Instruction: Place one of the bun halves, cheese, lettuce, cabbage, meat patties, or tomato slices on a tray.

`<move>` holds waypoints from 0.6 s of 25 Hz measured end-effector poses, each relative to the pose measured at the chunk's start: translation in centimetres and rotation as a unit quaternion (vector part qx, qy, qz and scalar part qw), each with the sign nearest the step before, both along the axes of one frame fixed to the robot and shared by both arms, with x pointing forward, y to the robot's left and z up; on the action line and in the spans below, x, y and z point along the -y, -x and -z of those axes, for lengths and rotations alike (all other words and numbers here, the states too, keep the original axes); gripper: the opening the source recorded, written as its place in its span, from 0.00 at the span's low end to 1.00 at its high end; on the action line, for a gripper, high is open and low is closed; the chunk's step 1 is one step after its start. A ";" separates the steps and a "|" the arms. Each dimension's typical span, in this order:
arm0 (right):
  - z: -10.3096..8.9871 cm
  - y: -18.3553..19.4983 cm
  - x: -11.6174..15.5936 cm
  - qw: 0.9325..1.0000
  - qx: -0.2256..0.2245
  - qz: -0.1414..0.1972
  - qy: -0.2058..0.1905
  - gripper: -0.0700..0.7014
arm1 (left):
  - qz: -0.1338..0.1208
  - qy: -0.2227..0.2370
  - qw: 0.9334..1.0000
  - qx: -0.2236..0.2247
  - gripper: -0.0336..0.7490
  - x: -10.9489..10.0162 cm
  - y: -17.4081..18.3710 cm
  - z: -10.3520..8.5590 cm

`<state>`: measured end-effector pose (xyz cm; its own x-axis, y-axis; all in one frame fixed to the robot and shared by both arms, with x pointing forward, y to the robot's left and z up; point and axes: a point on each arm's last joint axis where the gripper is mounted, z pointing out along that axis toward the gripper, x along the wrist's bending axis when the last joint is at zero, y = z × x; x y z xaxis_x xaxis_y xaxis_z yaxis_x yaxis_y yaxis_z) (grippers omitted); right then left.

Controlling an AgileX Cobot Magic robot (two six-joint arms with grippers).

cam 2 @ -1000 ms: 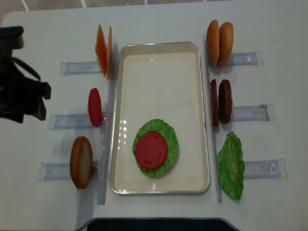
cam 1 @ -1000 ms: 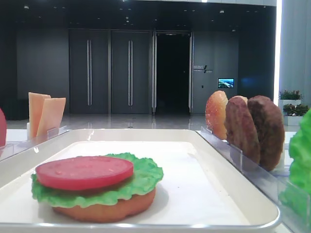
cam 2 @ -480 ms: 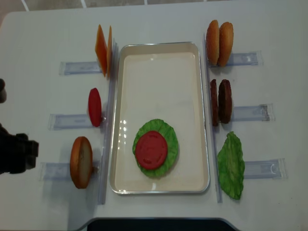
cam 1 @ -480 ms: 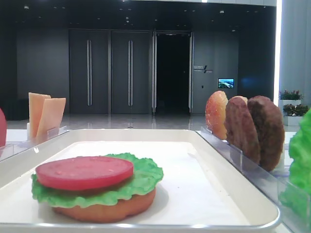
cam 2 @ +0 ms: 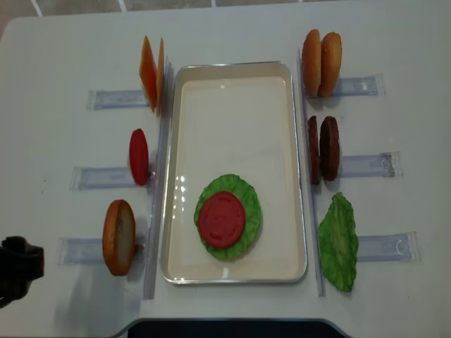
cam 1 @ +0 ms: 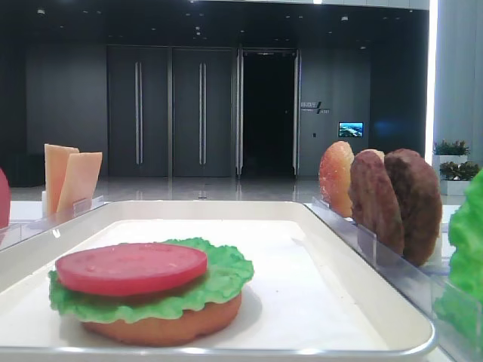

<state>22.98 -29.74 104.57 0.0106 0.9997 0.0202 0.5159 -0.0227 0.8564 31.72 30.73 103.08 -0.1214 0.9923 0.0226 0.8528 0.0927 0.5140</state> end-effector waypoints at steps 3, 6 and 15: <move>0.0 0.0 0.0 1.000 0.000 0.000 0.000 0.70 | 0.005 0.002 1.000 0.029 0.56 0.0 0.9 -0.3; 0.0 0.0 0.0 1.000 0.000 0.000 0.000 0.70 | 0.016 0.004 0.998 0.055 0.52 0.1 1.7 -0.6; 0.0 0.0 0.0 1.000 0.000 0.000 0.000 0.70 | 0.020 0.007 0.992 0.127 0.48 0.0 4.4 -0.9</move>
<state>22.98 -29.74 104.57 0.0106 0.9997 0.0202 0.5159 -0.0227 0.8564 27.30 30.70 104.02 -0.0811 0.9966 -0.0164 0.6997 0.0687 0.7112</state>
